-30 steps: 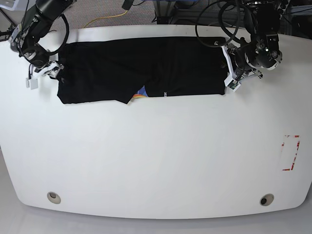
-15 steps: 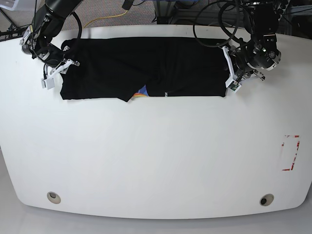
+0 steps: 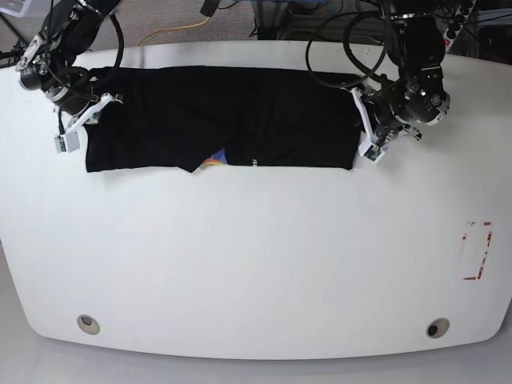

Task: Fold the T-shirt properly
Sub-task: 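Fold the shirt end with the right gripper toward the left gripper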

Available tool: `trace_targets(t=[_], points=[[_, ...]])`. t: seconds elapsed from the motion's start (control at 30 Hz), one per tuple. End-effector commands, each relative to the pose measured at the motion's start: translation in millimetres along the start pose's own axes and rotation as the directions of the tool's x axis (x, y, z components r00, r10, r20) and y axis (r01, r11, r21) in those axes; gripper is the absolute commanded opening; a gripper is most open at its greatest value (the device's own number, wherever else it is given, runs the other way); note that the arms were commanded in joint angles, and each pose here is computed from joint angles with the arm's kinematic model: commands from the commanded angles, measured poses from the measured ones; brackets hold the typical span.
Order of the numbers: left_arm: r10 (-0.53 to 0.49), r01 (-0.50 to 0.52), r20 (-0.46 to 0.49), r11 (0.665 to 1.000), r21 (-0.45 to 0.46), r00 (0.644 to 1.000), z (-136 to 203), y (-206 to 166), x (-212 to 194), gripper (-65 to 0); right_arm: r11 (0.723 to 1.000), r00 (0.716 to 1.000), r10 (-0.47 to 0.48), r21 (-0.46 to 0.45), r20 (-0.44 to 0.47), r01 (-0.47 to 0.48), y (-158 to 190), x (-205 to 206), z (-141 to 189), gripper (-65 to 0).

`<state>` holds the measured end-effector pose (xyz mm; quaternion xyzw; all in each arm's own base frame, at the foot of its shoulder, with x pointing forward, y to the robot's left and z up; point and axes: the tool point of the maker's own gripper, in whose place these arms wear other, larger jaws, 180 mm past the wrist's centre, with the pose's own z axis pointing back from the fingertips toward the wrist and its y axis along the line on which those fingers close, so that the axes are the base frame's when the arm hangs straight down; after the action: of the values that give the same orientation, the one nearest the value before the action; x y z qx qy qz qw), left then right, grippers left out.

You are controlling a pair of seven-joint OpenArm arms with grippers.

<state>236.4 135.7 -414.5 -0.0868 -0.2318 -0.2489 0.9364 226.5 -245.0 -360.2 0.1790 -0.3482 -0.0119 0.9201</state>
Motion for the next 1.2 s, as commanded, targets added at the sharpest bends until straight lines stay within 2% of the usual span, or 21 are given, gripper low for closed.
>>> trace_targets(t=[0.0, 0.1, 0.23, 0.33, 0.47, 0.63, 0.73, 0.97, 1.1, 1.17], points=[[0.022, -0.023, -0.009, 0.999, -0.03, 1.0, -8, -9, -1, -51.7, 0.999, 0.999, 0.033, 0.019, 0.038, -0.034, 14, 12, 5, -65.0], [0.046, -0.045, 0.007, 0.997, -0.063, 0.999, -17, -17, 5, -51.7, 0.996, 0.995, 0.046, 0.074, 0.089, -0.053, 32, 24, 8, -65.0], [0.085, -0.079, 0.051, 0.991, -0.112, 0.995, -30, -30, 17, -51.7, 0.979, 0.983, -0.011, 0.203, 0.181, -0.027, 60, 36, 8, -65.0], [0.116, -0.109, 0.036, 0.982, -0.152, 0.993, -42, -39, 11, -51.7, 0.948, 0.976, -0.04, 0.316, 0.213, -0.03, 90, 41, 2, -65.0], [0.144, -0.129, 0.071, 0.974, -0.184, 0.987, -50, -46, 22, -51.7, 0.907, 0.975, -0.049, 0.418, 0.215, -0.046, 123, 44, -8, -65.0], [0.154, -0.138, 0.07, 0.971, -0.194, 0.986, -53, -48, 21, -51.7, 0.852, 0.973, -0.06, 0.519, 0.221, -0.066, 167, 51, -22, -65.0], [0.154, -0.138, 0.07, 0.971, -0.194, 0.986, -53, -48, 21, -51.7, 0.825, 0.971, -0.06, 0.559, 0.23, -0.081, 186, 60, -30, -65.0], [0.154, -0.138, 0.07, 0.971, -0.194, 0.986, -53, -48, 21, -51.7, 0.8, 0.981, -0.043, 0.595, 0.191, -0.081, 211, 65, -56, -65.0], [0.154, -0.138, 0.071, 0.971, -0.195, 0.985, -53, -48, 21, -51.7, 0.761, 0.98, -0.073, 0.646, 0.184, -0.064, 227, 67, -67, -65.0], [0.155, -0.139, 0.072, 0.971, -0.194, 0.985, -53, -47, 21, -51.7, 0.754, 0.986, -0.055, 0.654, 0.16, -0.064, 227, 62, -72, -65.0]])
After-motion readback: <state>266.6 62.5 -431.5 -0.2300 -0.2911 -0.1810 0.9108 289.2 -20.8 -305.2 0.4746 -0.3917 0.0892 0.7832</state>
